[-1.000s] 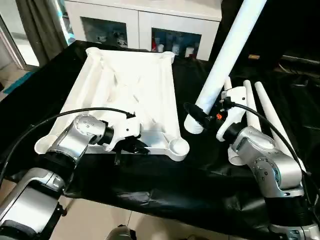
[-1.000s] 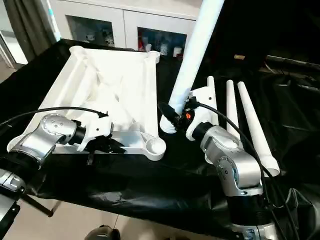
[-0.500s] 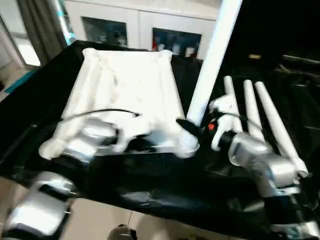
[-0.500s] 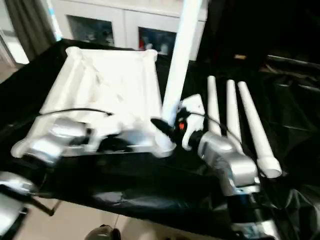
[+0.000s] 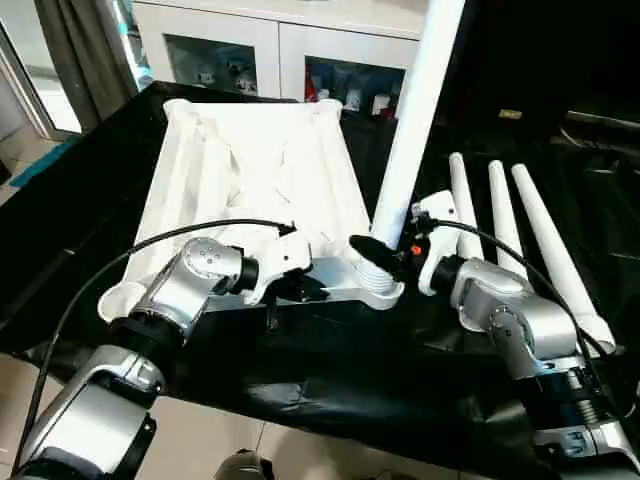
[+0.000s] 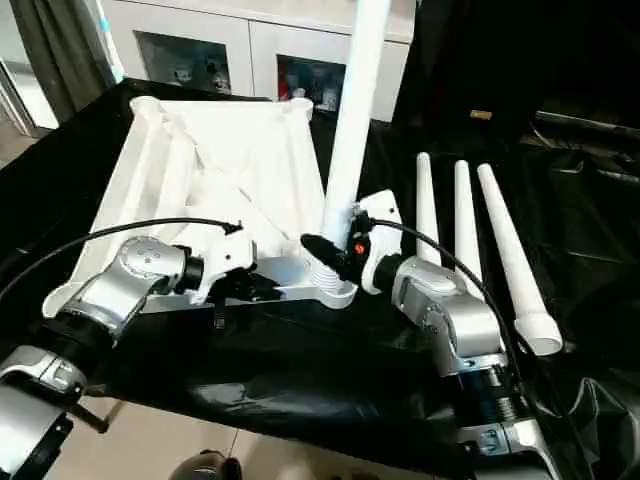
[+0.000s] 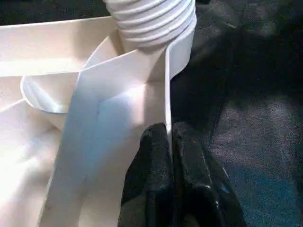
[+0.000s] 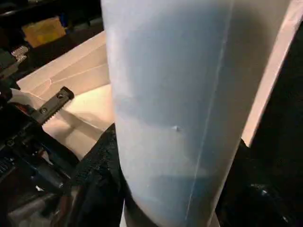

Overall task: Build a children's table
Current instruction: Insert table leg to table base

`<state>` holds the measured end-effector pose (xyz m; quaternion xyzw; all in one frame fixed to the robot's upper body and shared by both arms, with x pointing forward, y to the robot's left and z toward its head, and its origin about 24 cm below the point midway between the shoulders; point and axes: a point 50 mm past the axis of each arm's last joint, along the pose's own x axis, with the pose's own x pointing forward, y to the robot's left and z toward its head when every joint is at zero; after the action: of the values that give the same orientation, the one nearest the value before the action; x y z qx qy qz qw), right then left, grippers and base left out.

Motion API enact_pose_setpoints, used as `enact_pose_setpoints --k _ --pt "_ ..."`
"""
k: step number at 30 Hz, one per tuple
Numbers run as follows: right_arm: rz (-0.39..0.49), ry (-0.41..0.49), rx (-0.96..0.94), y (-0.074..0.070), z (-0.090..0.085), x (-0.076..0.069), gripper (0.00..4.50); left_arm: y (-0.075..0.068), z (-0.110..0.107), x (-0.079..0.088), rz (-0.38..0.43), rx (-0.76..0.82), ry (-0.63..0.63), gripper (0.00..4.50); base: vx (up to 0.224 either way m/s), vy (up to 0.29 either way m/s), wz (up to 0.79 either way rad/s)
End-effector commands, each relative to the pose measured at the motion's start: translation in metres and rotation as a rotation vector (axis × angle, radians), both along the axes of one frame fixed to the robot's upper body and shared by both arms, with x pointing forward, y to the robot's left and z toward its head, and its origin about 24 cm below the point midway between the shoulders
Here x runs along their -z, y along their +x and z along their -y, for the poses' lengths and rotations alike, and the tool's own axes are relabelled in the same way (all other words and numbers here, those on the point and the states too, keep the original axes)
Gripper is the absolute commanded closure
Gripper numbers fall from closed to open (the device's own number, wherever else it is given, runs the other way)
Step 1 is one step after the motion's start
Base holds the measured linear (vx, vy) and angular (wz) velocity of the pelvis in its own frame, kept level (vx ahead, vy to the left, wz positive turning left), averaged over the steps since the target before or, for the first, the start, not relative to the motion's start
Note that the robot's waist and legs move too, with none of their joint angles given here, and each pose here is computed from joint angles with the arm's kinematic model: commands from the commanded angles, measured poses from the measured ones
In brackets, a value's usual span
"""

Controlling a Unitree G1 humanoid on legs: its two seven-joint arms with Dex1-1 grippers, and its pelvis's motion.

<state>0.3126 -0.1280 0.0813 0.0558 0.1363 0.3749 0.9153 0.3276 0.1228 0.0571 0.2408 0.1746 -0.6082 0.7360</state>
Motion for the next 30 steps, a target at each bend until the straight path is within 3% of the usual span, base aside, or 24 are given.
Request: enact_pose_setpoints --k 1,15,22,30 --pt "-0.009 -0.03 -0.002 0.0 0.003 0.002 2.58 -0.001 -0.001 0.002 -0.001 -0.007 0.008 4.5 0.0 0.0 0.0" --pt "-0.012 -0.037 0.007 0.001 0.008 0.002 2.58 -0.001 -0.003 0.001 -0.006 0.001 0.016 4.5 0.0 0.0 0.0" --pt "-0.051 0.019 0.052 0.002 0.01 0.01 2.58 -0.002 -0.004 -0.002 -0.016 0.018 0.014 4.5 0.0 0.0 0.0" --pt "-0.11 0.145 0.12 -0.004 0.018 0.026 2.59 -0.001 -0.004 -0.003 -0.014 0.015 0.011 4.5 0.0 0.0 0.0"
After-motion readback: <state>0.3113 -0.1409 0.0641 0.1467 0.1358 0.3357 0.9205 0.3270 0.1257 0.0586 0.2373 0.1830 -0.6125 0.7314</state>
